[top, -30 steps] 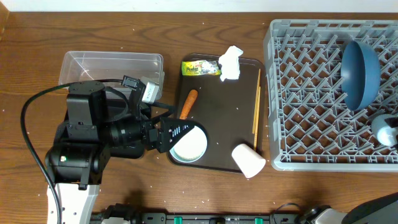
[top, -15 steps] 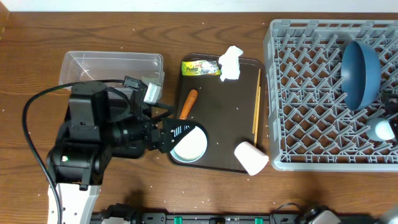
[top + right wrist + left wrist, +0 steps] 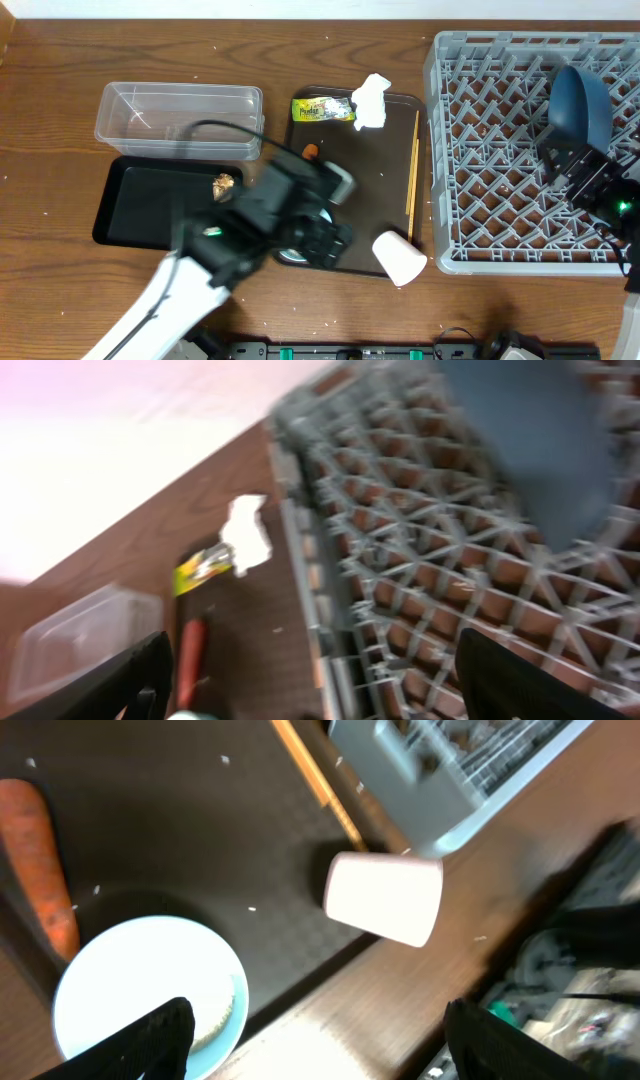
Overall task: Sort waste into correct bins and load items into the dishwasher rack
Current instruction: 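Move the left gripper to the pink cup lying on the tray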
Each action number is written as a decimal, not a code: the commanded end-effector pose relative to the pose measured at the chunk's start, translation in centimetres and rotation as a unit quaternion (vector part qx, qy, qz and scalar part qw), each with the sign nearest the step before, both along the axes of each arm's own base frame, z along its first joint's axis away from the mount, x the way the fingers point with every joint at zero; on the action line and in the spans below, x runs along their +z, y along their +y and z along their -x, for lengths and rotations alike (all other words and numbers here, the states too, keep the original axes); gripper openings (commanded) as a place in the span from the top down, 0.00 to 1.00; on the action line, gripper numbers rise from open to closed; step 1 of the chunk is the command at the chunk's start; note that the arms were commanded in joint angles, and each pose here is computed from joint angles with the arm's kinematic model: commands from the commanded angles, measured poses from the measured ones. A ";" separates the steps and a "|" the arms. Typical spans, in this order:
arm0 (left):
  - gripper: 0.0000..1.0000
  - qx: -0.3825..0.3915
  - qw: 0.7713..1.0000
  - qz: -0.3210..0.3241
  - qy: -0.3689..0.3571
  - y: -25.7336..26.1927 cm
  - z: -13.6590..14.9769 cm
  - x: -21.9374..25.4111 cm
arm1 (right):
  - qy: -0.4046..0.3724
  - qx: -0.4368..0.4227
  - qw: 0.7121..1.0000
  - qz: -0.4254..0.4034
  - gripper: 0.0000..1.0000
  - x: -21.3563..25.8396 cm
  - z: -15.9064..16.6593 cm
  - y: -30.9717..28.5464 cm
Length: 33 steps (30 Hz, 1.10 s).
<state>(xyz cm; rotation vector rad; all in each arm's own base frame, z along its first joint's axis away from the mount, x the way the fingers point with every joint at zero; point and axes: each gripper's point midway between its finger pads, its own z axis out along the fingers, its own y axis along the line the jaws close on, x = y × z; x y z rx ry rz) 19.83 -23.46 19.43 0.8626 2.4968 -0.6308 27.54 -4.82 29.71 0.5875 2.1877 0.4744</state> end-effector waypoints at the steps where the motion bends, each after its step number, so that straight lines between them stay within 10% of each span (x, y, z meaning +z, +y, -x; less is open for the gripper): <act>1: 0.19 0.027 0.996 -0.079 -0.045 -0.9 -0.7 -1.9 | 0.024 -0.063 0.997 0.022 0.16 -0.7 -0.1 -2.3; 27: 0.21 -0.028 0.958 -0.215 -0.189 -11.0 2.4 -12.3 | 0.057 -0.086 0.995 0.018 0.12 -2.1 -0.1 -3.1; 33: 0.44 -0.003 0.945 -0.245 -0.218 -9.6 0.9 -11.8 | 0.058 -0.086 0.994 0.018 0.11 -2.1 0.0 -3.1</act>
